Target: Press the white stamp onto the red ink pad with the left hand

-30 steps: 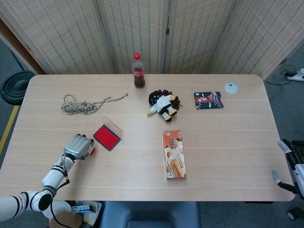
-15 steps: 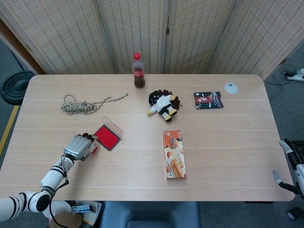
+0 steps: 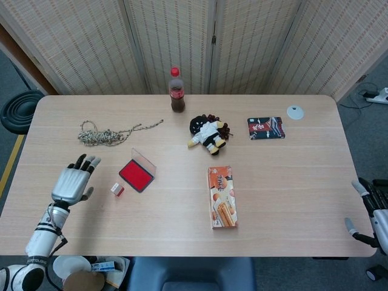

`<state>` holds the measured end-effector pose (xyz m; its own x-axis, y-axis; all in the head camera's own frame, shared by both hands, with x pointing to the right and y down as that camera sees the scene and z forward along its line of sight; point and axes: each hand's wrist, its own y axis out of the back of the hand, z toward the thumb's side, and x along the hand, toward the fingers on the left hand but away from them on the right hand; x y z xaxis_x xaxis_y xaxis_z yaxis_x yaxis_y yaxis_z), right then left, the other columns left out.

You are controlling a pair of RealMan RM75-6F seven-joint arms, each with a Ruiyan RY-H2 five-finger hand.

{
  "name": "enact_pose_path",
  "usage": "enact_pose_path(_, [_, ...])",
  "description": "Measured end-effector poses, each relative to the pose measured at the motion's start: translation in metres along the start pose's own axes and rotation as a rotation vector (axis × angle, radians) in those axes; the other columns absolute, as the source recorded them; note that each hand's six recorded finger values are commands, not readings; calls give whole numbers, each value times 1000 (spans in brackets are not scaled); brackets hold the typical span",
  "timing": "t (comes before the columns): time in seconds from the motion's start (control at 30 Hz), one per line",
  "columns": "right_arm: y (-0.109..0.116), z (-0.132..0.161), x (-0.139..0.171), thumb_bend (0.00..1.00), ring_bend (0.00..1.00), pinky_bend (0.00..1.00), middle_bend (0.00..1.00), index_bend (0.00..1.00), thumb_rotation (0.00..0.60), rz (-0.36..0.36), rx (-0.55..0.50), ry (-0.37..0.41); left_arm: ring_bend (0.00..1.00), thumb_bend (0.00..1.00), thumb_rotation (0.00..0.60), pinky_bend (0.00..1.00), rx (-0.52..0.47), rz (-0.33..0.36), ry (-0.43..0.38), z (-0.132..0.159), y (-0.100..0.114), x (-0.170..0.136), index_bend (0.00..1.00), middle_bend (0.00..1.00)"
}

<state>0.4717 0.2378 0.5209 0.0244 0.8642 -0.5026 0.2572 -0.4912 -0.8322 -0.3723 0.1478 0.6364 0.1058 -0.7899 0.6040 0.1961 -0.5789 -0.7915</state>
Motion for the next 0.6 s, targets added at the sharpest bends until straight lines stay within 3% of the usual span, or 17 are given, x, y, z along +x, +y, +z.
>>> enact_pose_path(0.17, [1, -2, 0, 381, 0, 0, 0, 20, 600, -29, 28, -30, 0, 340, 600, 191, -150, 186, 154, -52, 12, -52, 1, 0])
enact_pose_path(0.27, [1, -4, -1, 381, 0, 0, 0, 20, 600, -43, 48, -53, 0, 340, 600, 119, -240, 268, 217, -80, 8, -86, 0, 0])
enact_pose_path(0.43, [-2, -7, -5, 381, 0, 0, 0, 20, 600, -50, 70, -91, 0, 340, 600, 61, -311, 304, 271, -112, -8, -129, 0, 0])
enact_pose_path(0.6, [-4, -8, -9, 381, 0, 0, 0, 20, 600, -58, 79, -115, 0, 340, 600, 57, -328, 323, 225, -115, -5, -141, 0, 0])
